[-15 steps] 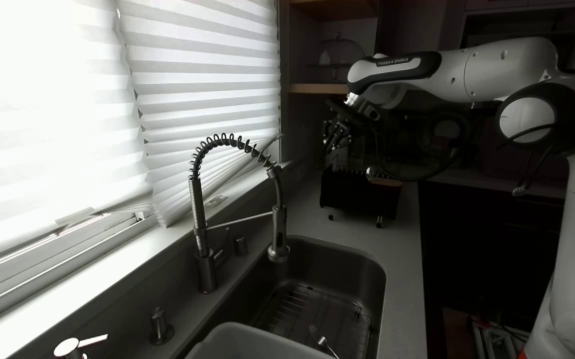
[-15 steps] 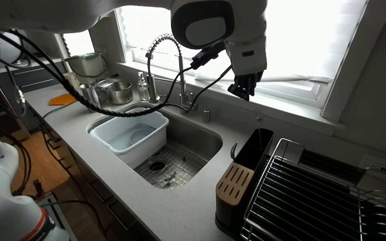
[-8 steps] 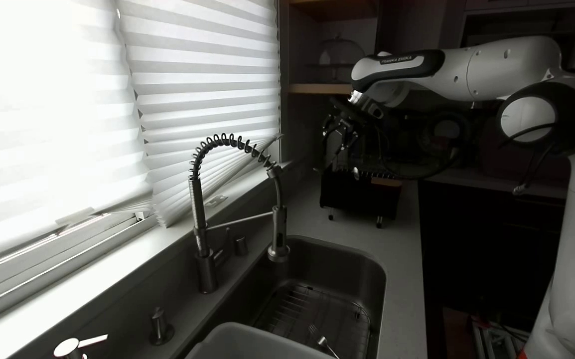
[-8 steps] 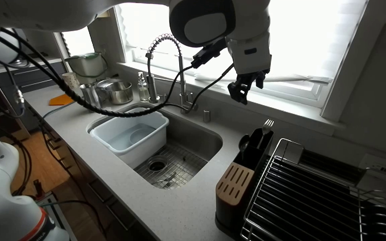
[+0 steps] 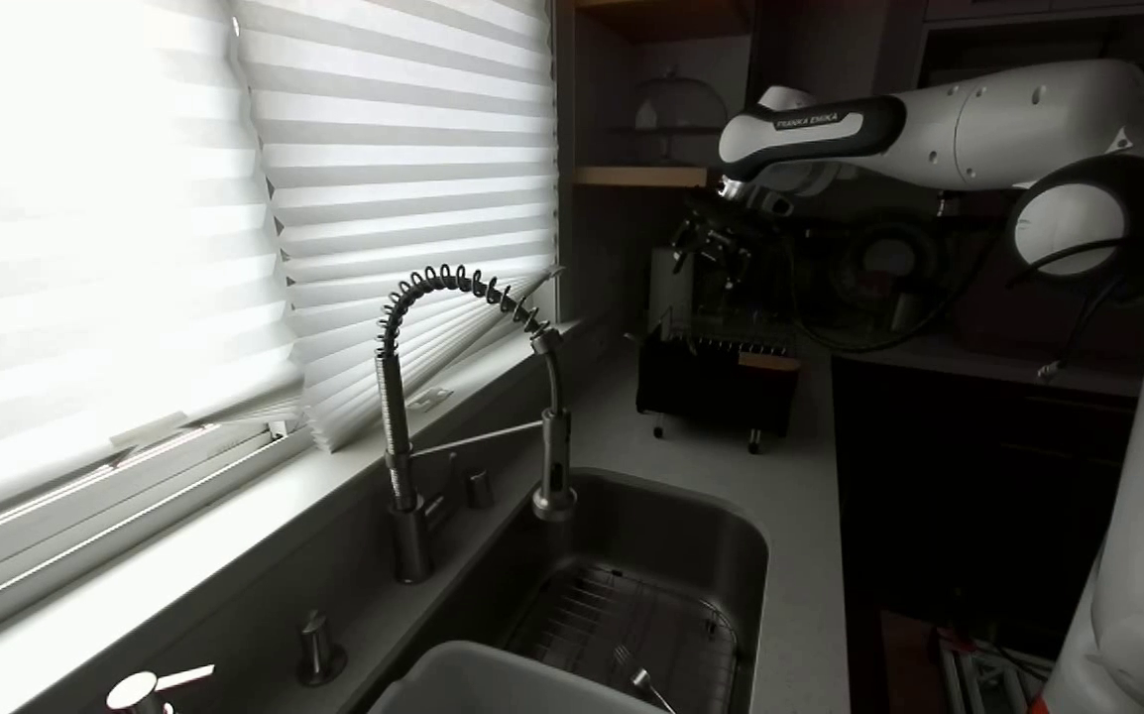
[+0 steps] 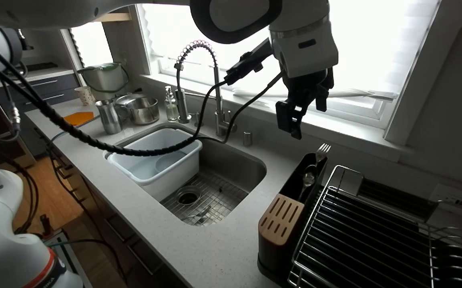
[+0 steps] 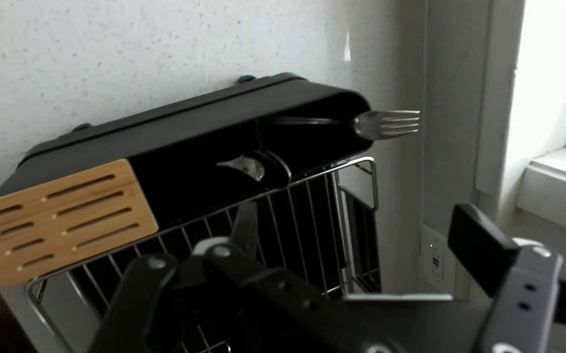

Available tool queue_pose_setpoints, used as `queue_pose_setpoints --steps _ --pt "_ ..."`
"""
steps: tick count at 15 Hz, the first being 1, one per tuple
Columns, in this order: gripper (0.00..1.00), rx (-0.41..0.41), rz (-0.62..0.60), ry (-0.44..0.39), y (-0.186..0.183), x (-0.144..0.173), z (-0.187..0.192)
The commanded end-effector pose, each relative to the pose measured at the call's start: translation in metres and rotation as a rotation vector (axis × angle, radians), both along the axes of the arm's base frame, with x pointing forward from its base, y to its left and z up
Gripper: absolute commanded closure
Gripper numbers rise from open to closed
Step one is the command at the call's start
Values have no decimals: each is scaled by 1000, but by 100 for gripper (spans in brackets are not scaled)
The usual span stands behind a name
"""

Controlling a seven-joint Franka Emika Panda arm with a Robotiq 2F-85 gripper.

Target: Swap the position of the fork and spoon

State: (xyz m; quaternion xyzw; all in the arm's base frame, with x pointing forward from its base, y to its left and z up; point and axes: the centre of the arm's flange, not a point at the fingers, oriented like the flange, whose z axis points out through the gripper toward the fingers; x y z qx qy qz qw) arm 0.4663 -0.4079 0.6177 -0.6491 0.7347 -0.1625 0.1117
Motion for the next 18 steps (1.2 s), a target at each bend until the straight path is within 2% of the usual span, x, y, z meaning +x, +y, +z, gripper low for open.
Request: queue_pose_setpoints --steps 1,8,10,13,14,18 --pt "0 -37 75 96 -1 -22 1" --pt "0 -99 215 239 -1 -36 -4" --pt "0 -82 250 262 -2 -35 -9" --pt "0 -69 337 285 6 -30 -25" --pt "0 -79 287 253 1 -27 -12" --pt "0 -74 321 267 4 -23 -20"
